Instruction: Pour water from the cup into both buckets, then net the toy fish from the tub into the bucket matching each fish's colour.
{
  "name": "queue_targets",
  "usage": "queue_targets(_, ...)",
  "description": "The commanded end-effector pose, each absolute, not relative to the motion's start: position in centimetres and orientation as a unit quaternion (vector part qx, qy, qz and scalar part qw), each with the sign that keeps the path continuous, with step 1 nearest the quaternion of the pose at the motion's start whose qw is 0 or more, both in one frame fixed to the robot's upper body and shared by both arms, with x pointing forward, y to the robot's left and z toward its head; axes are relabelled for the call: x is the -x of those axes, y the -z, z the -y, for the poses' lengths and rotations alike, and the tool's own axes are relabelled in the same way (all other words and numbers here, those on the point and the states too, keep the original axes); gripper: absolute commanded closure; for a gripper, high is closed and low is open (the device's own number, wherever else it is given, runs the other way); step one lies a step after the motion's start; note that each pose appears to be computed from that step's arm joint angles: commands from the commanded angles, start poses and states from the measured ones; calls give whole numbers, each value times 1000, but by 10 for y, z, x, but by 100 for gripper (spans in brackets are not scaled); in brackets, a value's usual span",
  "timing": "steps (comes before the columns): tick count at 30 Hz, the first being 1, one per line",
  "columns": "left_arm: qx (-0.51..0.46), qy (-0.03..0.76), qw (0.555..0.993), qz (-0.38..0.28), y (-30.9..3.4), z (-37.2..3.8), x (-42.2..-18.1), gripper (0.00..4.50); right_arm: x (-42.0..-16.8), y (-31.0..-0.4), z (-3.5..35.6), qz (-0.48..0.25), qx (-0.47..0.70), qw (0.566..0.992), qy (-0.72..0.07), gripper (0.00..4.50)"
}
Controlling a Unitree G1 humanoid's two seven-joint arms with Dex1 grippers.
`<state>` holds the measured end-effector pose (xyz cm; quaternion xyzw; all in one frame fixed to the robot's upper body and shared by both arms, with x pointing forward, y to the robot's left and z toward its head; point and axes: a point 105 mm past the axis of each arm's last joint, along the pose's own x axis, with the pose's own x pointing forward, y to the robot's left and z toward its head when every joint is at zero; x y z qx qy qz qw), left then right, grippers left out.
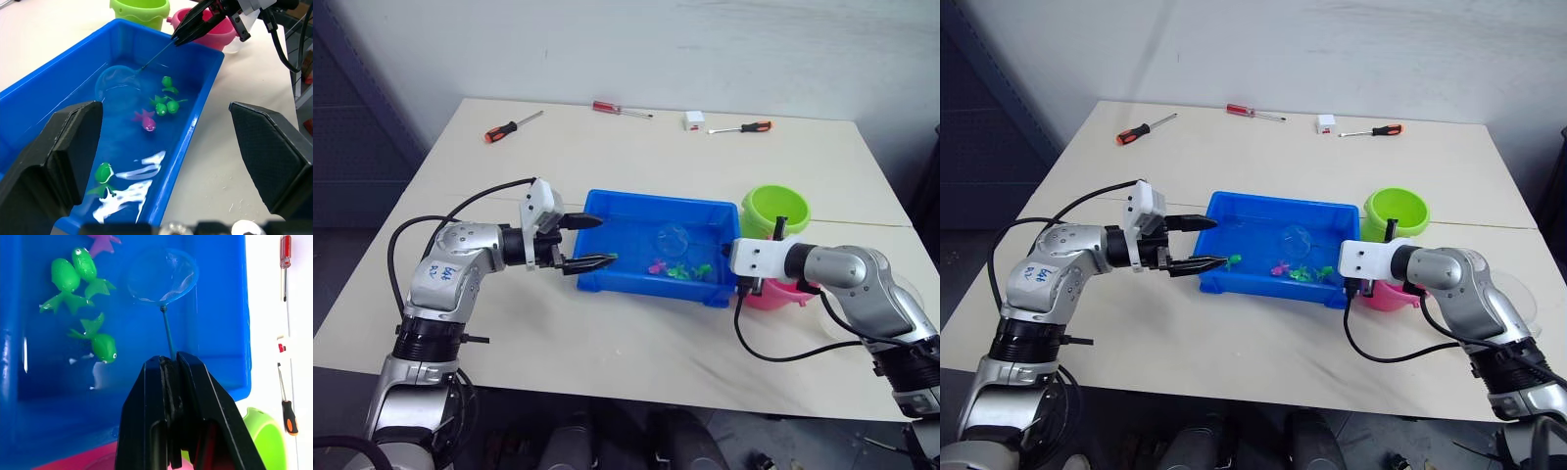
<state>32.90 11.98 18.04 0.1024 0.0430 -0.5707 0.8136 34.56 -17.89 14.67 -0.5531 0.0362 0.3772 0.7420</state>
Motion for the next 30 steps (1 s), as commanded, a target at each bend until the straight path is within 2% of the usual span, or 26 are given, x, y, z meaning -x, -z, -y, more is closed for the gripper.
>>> queue_targets(1, -127, 584, 801, -44, -180, -123, -319, 5, -341, -168, 168, -10, 520, 763, -384, 450)
queue_targets(4, -129, 593, 793, -56, -176, -127, -313, 5, -331, -178, 171, -28, 492, 776, -394, 450)
queue_targets(8, -135, 593, 792, -61, -173, -129, -313, 5, -322, -174, 174, -49, 506, 762, -401, 450)
queue_targets(15, -137, 600, 786, -60, -173, -125, -313, 5, -327, -158, 165, -48, 531, 740, -410, 450)
queue_targets(22, -138, 599, 786, -57, -177, -126, -314, 5, -310, -147, 159, -64, 521, 707, -474, 450)
queue_targets(30, -135, 593, 792, -51, -178, -126, -315, 5, -302, -153, 146, -61, 435, 747, -499, 450)
